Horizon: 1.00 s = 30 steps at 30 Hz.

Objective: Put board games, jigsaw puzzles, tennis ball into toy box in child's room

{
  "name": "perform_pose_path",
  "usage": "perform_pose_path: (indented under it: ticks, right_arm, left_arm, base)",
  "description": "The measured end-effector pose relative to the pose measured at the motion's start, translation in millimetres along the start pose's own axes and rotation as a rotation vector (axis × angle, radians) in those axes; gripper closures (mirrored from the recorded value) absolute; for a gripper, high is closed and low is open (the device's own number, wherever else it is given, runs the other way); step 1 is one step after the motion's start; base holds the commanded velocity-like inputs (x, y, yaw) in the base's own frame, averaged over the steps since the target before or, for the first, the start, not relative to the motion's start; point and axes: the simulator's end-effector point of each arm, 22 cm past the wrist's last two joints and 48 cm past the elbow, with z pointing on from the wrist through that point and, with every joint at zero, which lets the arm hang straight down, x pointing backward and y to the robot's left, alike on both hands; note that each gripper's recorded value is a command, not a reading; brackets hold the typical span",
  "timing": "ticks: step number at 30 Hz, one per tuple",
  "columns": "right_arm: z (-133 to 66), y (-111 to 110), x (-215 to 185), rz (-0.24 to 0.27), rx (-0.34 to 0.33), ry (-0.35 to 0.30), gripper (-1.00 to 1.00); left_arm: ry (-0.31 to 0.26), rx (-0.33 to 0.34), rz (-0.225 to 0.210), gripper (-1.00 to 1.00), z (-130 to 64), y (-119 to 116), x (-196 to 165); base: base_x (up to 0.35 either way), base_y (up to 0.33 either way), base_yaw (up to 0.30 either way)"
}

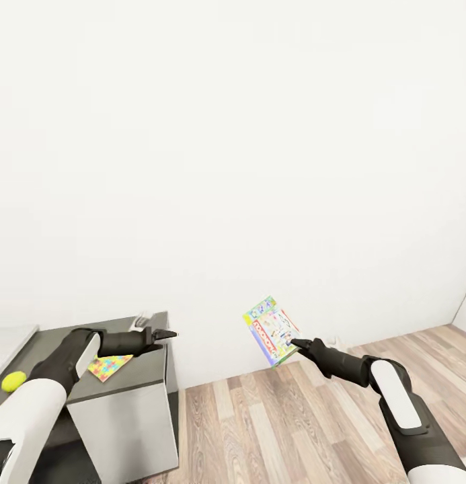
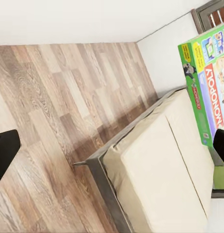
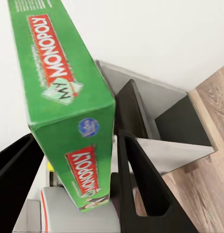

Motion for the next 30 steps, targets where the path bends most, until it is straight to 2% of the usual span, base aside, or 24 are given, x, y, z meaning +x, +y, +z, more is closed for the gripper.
perform_pose_path:
  ticks: [5,8,12,13,17,22,25,30]
  right_arm:
    - [-0.1,0,0,0.000,0.000,-0.001,1.00]
    - [-0.2,0,0,0.000,-0.001,-0.002,1.00]
    - [-0.4,0,0,0.000,-0.002,-0.001,1.00]
    - [-0.3,1,0,0.000,-0.003,-0.001,1.00]
    - [0.0,0,0,-0.001,-0.001,0.000,1.00]
    - [0.6,0,1,-0.003,0.000,0.000,1.00]
    - [0.7,0,1,-0.003,0.001,0.000,1.00]
    - [0.7,0,0,-0.003,0.000,0.000,1.00]
  left_arm:
    - [-0.006,0.029,0.004,-1.00,-3.7,-7,-3]
    - [-0.015,0.092,0.031,-1.00,-11.6,-27,-11]
    - [-0.023,0.222,0.076,-1.00,-39.8,-58,-17]
    - [-0.024,0.236,0.081,-1.00,-44.5,-60,-17]
    - [-0.037,0.300,0.127,-1.00,-83.0,-69,-21]
    - [-0.035,0.391,0.133,-1.00,-105.5,-81,-16]
    - [-0.035,0.416,0.135,-1.00,-113.8,-85,-15]
    - [-0.036,0.424,0.137,-1.00,-117.4,-85,-15]
  base:
    - [0.000,0.000,0.289]
    - [0.000,0.000,0.289]
    - [0.000,0.000,0.289]
    - [0.000,0.000,0.289]
    - [0.000,0.000,0.289]
    - [0.000,0.000,0.289]
    - [0.000,0.000,0.289]
    - [0.000,0.000,0.259]
